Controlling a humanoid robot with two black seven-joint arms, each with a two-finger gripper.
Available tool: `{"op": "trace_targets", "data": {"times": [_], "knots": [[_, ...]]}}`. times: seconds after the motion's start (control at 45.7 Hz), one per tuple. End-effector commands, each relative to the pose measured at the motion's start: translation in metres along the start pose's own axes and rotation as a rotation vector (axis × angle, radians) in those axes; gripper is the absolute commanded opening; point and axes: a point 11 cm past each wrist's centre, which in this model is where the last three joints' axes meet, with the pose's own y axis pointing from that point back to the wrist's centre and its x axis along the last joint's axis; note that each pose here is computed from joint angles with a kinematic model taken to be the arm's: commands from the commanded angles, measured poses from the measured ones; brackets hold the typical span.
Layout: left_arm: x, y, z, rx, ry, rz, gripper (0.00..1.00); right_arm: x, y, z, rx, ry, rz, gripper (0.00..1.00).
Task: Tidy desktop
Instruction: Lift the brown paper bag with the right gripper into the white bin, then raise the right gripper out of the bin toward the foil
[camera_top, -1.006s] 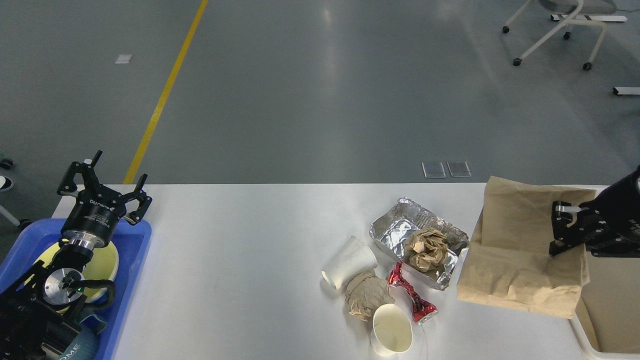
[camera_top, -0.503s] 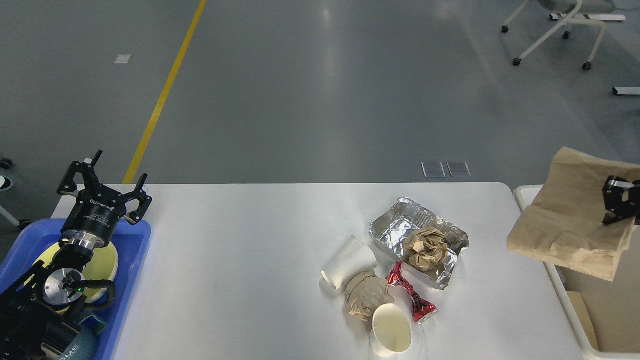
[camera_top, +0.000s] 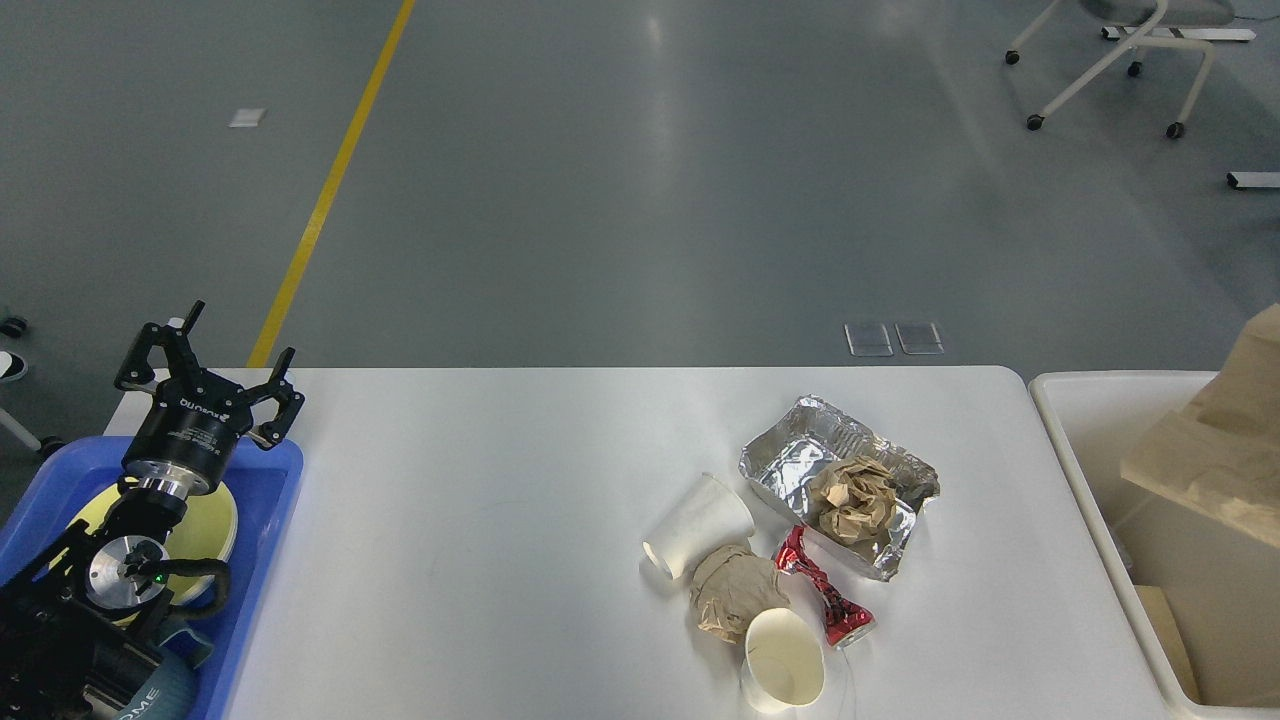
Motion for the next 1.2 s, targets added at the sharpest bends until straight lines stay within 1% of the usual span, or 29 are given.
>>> {"op": "trace_targets", "data": {"times": [0.0, 0.087, 0.175, 0.284, 0.35, 0.547, 0.678, 0.962, 0.984, 1.006, 1.028, 1.093, 1.115, 1.137, 1.181], "knots": [[0.0, 0.0, 0.0, 0.0, 0.0, 0.0, 0.96, -0.027, -0.036, 0.024, -0.041, -0.016, 0.089, 0.0], [0.0, 0.0, 0.0, 0.0, 0.0, 0.0, 0.96, -0.041, -0.054, 0.033, -0.061, -0.007, 0.166, 0.0], [0.0, 0.0, 0.0, 0.0, 0.0, 0.0, 0.96, -0.065, -0.071, 0.036, -0.071, 0.007, 0.202, 0.0], [0.0, 0.0, 0.0, 0.0, 0.0, 0.0, 0.96, -0.086, -0.084, 0.039, -0.073, 0.002, 0.272, 0.0], [0.0, 0.0, 0.0, 0.0, 0.0, 0.0, 0.96, -0.105, -0.093, 0.039, -0.075, 0.014, 0.296, 0.0], [0.0, 0.0, 0.0, 0.0, 0.0, 0.0, 0.96, -0.151, -0.107, 0.035, -0.069, 0.05, 0.276, 0.0], [0.0, 0.0, 0.0, 0.0, 0.0, 0.0, 0.96, -0.166, -0.11, 0.035, -0.076, 0.055, 0.253, 0.0], [0.0, 0.0, 0.0, 0.0, 0.0, 0.0, 0.96, -0.163, -0.109, 0.039, -0.083, 0.052, 0.264, 0.0], [0.0, 0.0, 0.0, 0.0, 0.0, 0.0, 0.96, -0.163, -0.109, 0.04, -0.084, 0.052, 0.267, 0.02], [0.0, 0.0, 0.0, 0.0, 0.0, 0.0, 0.96, -0.162, -0.109, 0.04, -0.084, 0.052, 0.271, 0.12], [0.0, 0.0, 0.0, 0.0, 0.0, 0.0, 0.96, -0.161, -0.108, 0.04, -0.084, 0.052, 0.282, 0.25], [0.0, 0.0, 0.0, 0.0, 0.0, 0.0, 0.96, -0.156, -0.107, 0.039, -0.081, 0.053, 0.332, 0.68], [0.0, 0.0, 0.0, 0.0, 0.0, 0.0, 0.96, -0.155, -0.106, 0.039, -0.08, 0.053, 0.346, 0.8], [0.0, 0.0, 0.0, -0.002, 0.0, 0.0, 0.96, -0.154, -0.106, 0.039, -0.079, 0.053, 0.356, 0.87], [0.0, 0.0, 0.0, 0.0, 0.0, 0.0, 0.96, -0.154, -0.106, 0.038, -0.078, 0.057, 0.37, 0.95]]}}
